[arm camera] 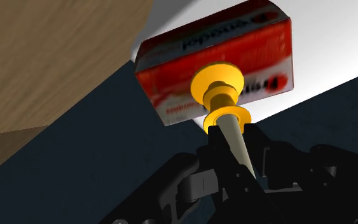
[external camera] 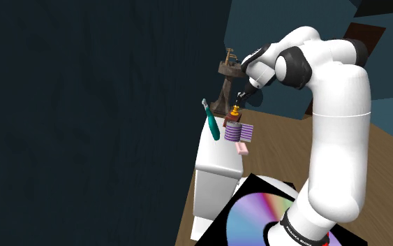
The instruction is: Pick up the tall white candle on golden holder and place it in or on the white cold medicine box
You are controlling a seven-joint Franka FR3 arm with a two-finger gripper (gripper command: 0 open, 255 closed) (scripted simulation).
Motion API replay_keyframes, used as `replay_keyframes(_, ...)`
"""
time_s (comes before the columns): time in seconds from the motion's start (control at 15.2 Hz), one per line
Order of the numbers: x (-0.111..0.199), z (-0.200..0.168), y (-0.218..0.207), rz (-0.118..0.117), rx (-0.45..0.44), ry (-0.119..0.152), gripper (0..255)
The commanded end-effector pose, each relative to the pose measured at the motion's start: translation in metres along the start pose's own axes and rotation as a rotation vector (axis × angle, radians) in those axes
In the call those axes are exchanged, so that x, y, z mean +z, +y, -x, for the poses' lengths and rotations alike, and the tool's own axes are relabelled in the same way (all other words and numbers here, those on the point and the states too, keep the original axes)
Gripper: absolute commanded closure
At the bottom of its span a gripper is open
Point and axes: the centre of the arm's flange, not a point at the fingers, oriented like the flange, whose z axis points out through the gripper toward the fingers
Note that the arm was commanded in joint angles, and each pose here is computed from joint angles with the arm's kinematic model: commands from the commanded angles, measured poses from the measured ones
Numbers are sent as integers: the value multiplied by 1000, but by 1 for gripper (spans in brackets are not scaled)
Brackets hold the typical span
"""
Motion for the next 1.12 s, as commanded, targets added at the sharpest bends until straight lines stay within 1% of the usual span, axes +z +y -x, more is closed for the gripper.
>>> replay_keyframes(0.0,1,0,0,0,0,0,255)
replay_keyframes(0.2,1,0,0,0,0,0,255)
replay_keyframes(0.26,1,0,0,0,0,0,0)
replay_keyframes(0.59,1,0,0,0,0,0,0)
replay_keyframes(0.86,-49,0,0,0,0,0,0)
replay_keyframes(1.06,-49,0,0,0,0,0,0)
